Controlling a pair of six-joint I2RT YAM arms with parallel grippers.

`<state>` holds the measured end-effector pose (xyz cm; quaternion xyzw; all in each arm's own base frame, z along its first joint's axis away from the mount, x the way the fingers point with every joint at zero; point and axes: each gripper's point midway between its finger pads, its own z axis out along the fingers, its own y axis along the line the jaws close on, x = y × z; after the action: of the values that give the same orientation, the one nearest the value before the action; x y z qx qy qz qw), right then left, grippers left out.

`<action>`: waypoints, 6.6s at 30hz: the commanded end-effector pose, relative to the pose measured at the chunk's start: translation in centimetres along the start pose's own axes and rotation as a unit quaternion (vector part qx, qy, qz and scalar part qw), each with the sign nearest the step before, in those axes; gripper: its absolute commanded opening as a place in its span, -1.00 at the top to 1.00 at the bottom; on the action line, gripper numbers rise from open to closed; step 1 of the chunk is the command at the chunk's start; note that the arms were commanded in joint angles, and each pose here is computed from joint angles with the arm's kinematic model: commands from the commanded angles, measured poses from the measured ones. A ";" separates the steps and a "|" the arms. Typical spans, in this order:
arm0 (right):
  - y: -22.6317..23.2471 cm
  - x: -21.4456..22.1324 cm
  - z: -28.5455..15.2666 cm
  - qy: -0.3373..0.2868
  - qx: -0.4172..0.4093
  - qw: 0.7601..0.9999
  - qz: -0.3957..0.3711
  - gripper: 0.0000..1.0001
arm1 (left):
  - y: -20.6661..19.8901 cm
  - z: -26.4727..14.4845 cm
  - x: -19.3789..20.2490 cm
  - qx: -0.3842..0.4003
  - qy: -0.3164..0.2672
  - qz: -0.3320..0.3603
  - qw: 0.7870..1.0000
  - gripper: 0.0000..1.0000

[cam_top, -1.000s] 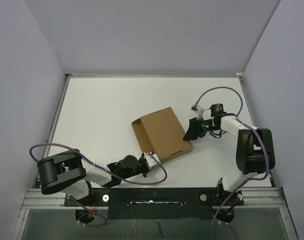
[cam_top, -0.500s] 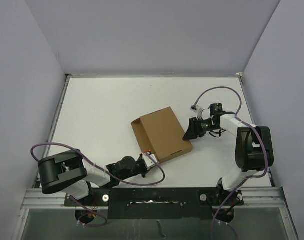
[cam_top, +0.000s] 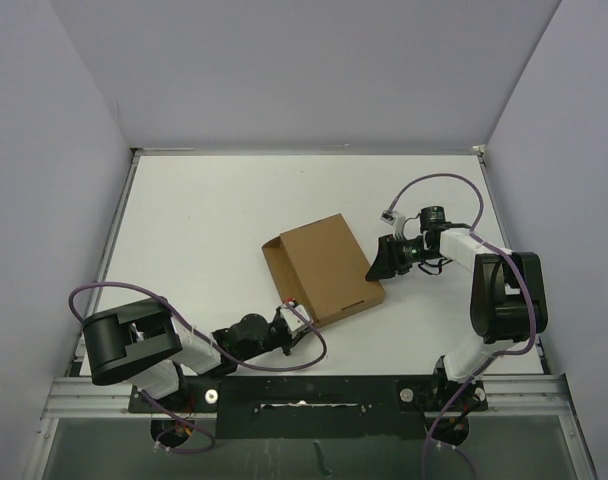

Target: Fold the paper box

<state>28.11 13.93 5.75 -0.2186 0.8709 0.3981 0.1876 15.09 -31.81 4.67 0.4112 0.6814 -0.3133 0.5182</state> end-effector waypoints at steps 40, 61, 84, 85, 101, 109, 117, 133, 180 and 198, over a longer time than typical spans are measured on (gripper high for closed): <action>-3.6 0.2 -0.1 0.024 0.072 0.997 -0.013 0.16 | 1.7 -0.5 -1.3 -0.031 -0.034 -0.032 0.998 1.00; -3.7 0.3 0.0 0.028 0.072 0.997 -0.012 0.16 | 2.1 -0.5 -0.8 -0.042 -0.032 -0.031 0.998 1.00; -3.8 0.3 0.0 0.031 0.072 0.997 -0.012 0.16 | 2.5 -0.4 -0.5 -0.047 -0.033 -0.035 0.998 1.00; -3.8 0.4 0.0 0.031 0.073 0.997 -0.011 0.16 | 2.5 -0.4 -0.6 -0.048 -0.034 -0.036 0.998 1.00; -3.8 0.4 0.1 0.034 0.071 0.997 -0.012 0.16 | 2.6 -0.4 -0.6 -0.040 -0.036 -0.048 0.997 1.00; -3.8 0.4 0.1 0.036 0.073 0.997 -0.013 0.16 | 2.7 -0.4 -0.4 -0.038 -0.034 -0.055 0.997 1.00; -3.9 0.5 0.1 0.038 0.074 0.996 -0.013 0.16 | 2.9 -0.5 -0.5 -0.043 -0.037 -0.051 0.997 1.00; -3.9 0.5 0.2 0.039 0.074 0.996 -0.014 0.16 | 2.5 -0.3 -0.8 -0.027 -0.043 -0.040 0.998 1.00; -3.4 0.5 0.5 0.043 0.067 0.997 -0.022 0.16 | 2.3 2.1 -5.1 0.008 0.071 0.008 0.997 0.85; -3.6 0.5 0.5 0.046 0.067 0.996 -0.022 0.16 | 4.2 -3.9 -8.7 -0.080 0.057 -0.151 0.984 -0.17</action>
<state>28.72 14.06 5.65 -0.2218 0.8743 0.3954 0.1734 17.08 -29.60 11.40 0.3709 0.7564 -0.2888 0.4549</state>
